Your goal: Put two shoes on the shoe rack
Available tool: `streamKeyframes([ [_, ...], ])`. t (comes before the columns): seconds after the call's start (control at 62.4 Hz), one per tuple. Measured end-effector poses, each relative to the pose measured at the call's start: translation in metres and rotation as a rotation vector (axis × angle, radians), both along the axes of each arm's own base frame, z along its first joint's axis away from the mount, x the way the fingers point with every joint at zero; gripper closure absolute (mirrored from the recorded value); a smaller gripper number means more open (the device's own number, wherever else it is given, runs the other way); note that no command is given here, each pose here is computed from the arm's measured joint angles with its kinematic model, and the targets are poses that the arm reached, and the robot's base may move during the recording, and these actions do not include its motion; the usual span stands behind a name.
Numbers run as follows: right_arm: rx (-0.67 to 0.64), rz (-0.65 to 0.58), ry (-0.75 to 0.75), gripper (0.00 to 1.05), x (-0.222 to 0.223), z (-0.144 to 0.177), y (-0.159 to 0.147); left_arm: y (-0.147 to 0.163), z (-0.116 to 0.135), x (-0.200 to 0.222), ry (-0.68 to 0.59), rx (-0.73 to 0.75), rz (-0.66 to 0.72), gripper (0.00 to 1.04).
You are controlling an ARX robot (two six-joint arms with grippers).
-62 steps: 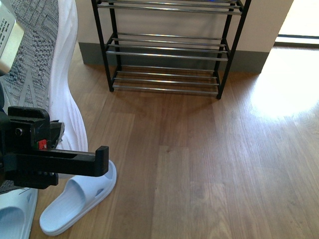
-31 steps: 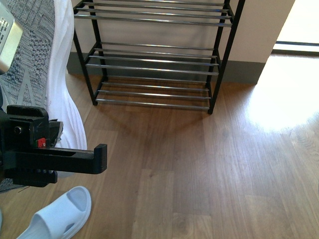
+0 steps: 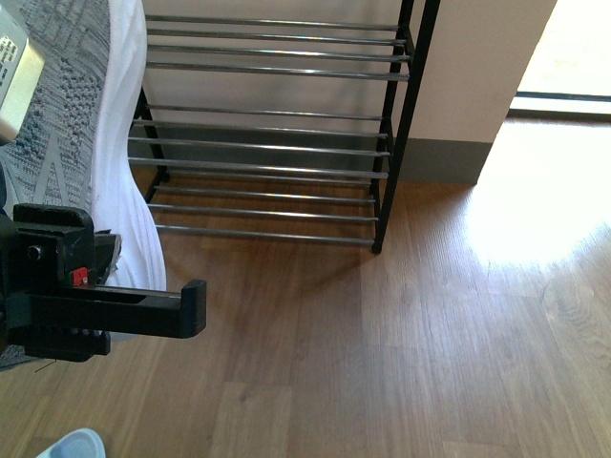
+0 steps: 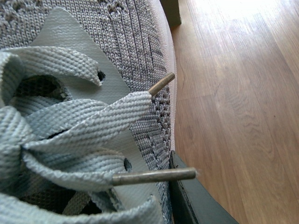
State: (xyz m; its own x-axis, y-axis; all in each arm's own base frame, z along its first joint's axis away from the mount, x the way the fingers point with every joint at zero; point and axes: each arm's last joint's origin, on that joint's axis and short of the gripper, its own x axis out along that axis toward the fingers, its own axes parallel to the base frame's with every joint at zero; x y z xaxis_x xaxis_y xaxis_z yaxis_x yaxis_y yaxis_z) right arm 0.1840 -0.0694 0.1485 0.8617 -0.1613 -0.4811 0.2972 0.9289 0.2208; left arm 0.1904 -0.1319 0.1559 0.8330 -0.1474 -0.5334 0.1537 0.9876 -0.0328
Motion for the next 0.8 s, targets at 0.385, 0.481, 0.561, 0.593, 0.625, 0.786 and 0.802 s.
streamKeyframes([
  [0.385,-0.001,-0.002,0.0,1.01,0.0001,0.0001,0.0,-0.0001,-0.0001,0.0,0.001,-0.002,-0.001,1.01],
  [0.481,-0.001,0.0,-0.001,1.01,0.0001,0.0003,0.0,-0.0001,0.0,0.0,0.001,-0.002,-0.002,1.01],
  [0.561,-0.001,-0.001,0.0,1.01,0.0002,0.0,0.0,0.0001,-0.0002,0.0001,0.002,-0.002,-0.002,1.01],
  [0.593,-0.001,-0.002,0.001,1.01,0.0001,-0.0001,-0.0001,0.0001,-0.0002,0.0002,0.002,-0.002,-0.001,1.01],
  [0.625,-0.001,-0.002,0.001,1.01,0.0001,-0.0001,-0.0001,0.0001,-0.0002,0.0002,0.002,-0.002,-0.001,1.01],
  [0.786,0.0,0.001,-0.001,1.01,0.0004,0.0004,-0.0001,0.0003,-0.0002,0.0003,0.002,-0.002,0.001,1.01],
  [0.802,-0.001,0.0,-0.001,1.01,0.0004,0.0004,-0.0001,0.0003,-0.0002,0.0003,0.002,-0.002,0.001,1.01],
])
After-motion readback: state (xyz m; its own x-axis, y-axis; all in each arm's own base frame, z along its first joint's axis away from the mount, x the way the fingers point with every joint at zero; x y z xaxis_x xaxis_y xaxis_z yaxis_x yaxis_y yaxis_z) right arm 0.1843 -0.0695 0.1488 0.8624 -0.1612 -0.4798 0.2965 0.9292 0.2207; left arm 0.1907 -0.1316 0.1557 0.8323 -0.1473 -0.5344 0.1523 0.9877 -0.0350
